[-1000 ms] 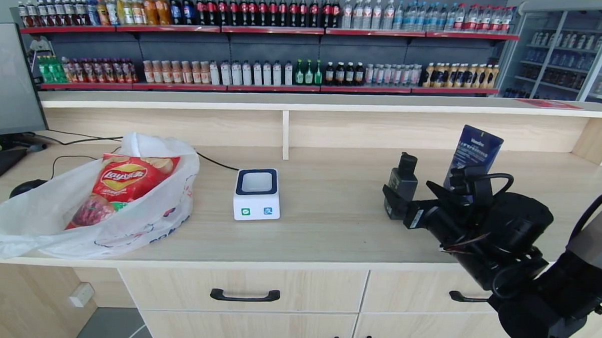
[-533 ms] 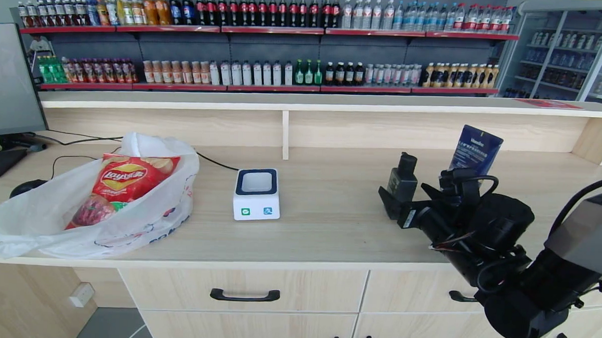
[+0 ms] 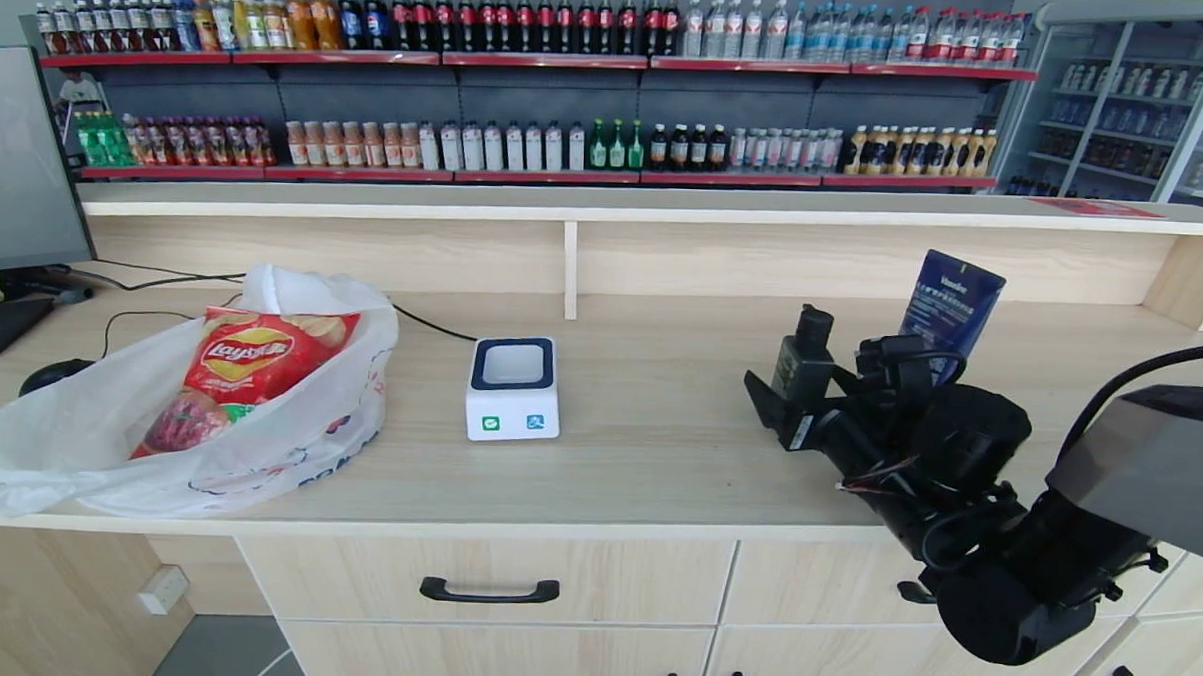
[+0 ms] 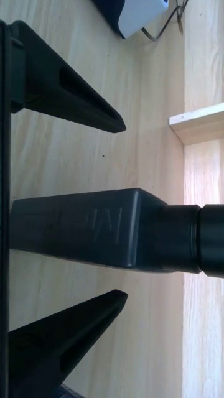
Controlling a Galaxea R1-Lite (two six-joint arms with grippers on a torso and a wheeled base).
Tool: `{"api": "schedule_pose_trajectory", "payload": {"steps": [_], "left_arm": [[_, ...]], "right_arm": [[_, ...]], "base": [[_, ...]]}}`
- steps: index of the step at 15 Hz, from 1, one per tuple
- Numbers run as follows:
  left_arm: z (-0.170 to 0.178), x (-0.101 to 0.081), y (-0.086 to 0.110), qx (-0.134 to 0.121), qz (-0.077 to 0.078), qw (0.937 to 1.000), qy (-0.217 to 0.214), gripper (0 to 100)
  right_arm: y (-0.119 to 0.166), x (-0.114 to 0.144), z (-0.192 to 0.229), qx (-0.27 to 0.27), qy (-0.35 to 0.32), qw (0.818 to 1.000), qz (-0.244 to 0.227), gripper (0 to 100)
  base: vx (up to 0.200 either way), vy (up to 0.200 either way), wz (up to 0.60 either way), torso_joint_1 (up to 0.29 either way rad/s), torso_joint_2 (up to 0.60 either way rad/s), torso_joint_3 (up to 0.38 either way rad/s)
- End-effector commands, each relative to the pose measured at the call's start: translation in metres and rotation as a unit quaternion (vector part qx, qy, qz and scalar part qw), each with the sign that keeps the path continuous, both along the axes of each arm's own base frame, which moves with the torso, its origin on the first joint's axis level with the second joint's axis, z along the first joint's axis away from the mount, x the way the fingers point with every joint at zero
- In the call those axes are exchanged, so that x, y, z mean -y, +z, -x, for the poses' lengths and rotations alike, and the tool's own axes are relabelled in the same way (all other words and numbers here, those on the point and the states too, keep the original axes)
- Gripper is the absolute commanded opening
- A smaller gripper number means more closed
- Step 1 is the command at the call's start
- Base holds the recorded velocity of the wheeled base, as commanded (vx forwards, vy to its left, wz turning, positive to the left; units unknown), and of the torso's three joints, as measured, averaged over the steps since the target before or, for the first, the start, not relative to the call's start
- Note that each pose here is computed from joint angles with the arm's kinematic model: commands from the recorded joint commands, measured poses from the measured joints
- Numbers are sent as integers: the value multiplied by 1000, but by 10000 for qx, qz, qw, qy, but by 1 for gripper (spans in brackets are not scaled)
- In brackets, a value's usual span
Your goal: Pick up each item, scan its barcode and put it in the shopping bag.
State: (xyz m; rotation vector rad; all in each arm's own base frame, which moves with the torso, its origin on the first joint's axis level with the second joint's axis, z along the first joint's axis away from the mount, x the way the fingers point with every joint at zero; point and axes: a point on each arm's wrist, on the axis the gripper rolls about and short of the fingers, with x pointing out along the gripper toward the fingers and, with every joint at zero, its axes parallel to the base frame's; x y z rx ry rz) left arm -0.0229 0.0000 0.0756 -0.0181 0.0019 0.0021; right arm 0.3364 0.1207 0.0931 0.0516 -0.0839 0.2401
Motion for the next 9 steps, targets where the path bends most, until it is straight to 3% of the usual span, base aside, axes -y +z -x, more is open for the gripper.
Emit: {"api": "schedule_pose_trajectory", "payload": {"steps": [1, 9], "left_arm": [[0, 0, 0, -6, 2, 10000, 5, 100], [0, 0, 0, -6, 9, 10000, 5, 100]], "right_arm": [[-5, -1, -11, 40, -29, 10000, -12, 100], [-13, -8, -40, 269, -74, 9996, -102, 100]], "base": [[0, 0, 0, 0, 0, 0], [0, 0, 0, 0, 0, 0]]}}
